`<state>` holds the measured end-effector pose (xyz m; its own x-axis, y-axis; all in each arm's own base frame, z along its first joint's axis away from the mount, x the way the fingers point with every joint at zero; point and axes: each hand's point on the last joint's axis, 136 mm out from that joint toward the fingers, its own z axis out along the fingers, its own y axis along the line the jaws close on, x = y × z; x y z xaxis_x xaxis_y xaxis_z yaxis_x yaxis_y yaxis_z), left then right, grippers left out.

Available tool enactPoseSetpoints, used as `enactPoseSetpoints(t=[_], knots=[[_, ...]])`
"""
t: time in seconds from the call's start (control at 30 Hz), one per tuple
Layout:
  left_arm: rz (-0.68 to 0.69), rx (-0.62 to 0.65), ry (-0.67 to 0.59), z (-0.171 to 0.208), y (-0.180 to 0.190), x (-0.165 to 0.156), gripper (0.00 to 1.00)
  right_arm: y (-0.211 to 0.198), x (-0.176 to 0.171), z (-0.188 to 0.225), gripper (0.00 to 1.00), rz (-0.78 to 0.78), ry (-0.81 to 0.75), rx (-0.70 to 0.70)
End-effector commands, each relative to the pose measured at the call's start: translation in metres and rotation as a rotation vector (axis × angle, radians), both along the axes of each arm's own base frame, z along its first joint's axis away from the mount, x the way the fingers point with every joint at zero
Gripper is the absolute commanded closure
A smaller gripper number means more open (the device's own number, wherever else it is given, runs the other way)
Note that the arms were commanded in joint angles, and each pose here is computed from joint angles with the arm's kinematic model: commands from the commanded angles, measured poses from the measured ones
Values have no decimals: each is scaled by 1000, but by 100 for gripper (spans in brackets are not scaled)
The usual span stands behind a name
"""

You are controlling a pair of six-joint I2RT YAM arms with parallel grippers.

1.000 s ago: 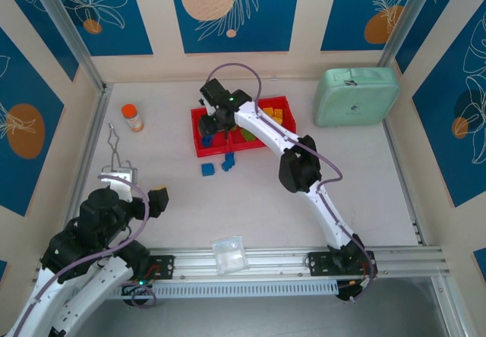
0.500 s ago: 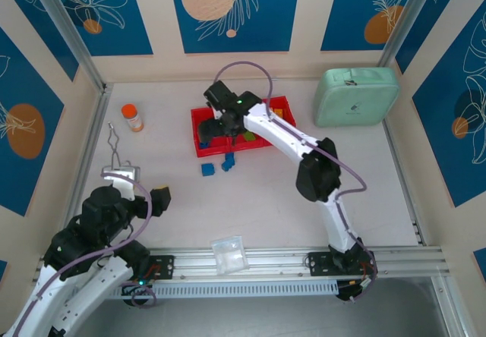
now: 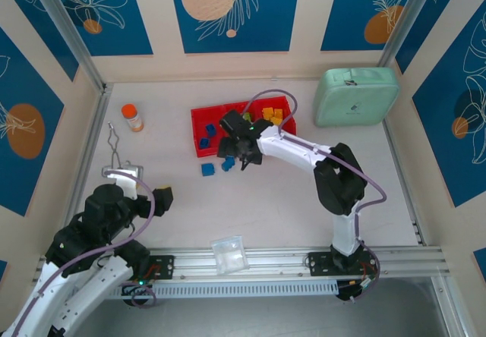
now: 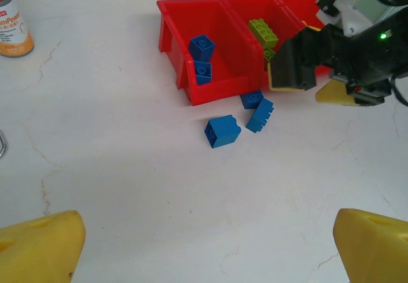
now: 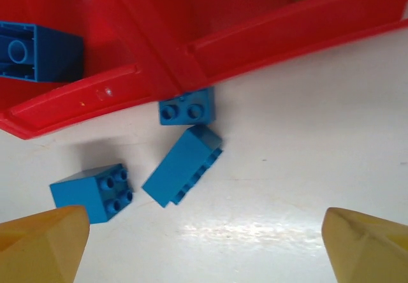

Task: Sort the legos into containers by color
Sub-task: Pick up the lego from the center of the table.

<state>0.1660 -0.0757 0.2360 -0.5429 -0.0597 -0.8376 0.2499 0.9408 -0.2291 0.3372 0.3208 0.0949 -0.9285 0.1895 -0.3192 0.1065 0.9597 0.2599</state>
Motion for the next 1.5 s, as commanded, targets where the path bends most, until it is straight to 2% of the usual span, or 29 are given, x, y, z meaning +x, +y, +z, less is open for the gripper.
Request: enactPoseSetpoints(t=[0.0, 0.1, 0.37, 0.5, 0.67, 0.8, 1.0, 1.17, 1.23, 1.33, 1.47], knots=[[-19, 5, -16, 1, -3, 2, 1, 21, 14, -3, 5, -103, -22, 82], [-19, 4, -18, 2, -3, 2, 1, 24, 19, -12, 5, -126, -13, 62], [-19, 3, -19, 2, -3, 2, 1, 10, 14, -44, 16, -233, -19, -41], [-19, 3, -19, 2, -3, 2, 1, 15, 17, -57, 19, -240, -8, -37], [-19, 4, -18, 2, -3, 2, 1, 19, 16, -69, 18, -222, -2, -64], [-19, 4, -19, 2, -3, 2, 1, 12, 11, -76, 23, -220, -8, -96], [-18, 4, -19, 2, -3, 2, 1, 7, 4, -69, 42, -181, -45, -101], [-18, 4, -19, 2, -3, 2, 1, 8, -3, -63, 71, -115, -51, -85], [-18, 4, -19, 2, -3, 2, 1, 8, -6, -58, 78, -95, -51, -78], [-18, 4, -18, 2, -3, 2, 1, 11, -9, -38, 84, -43, -83, -64], [-18, 6, -20, 2, -3, 2, 1, 36, -6, 18, 85, 109, -199, 16]])
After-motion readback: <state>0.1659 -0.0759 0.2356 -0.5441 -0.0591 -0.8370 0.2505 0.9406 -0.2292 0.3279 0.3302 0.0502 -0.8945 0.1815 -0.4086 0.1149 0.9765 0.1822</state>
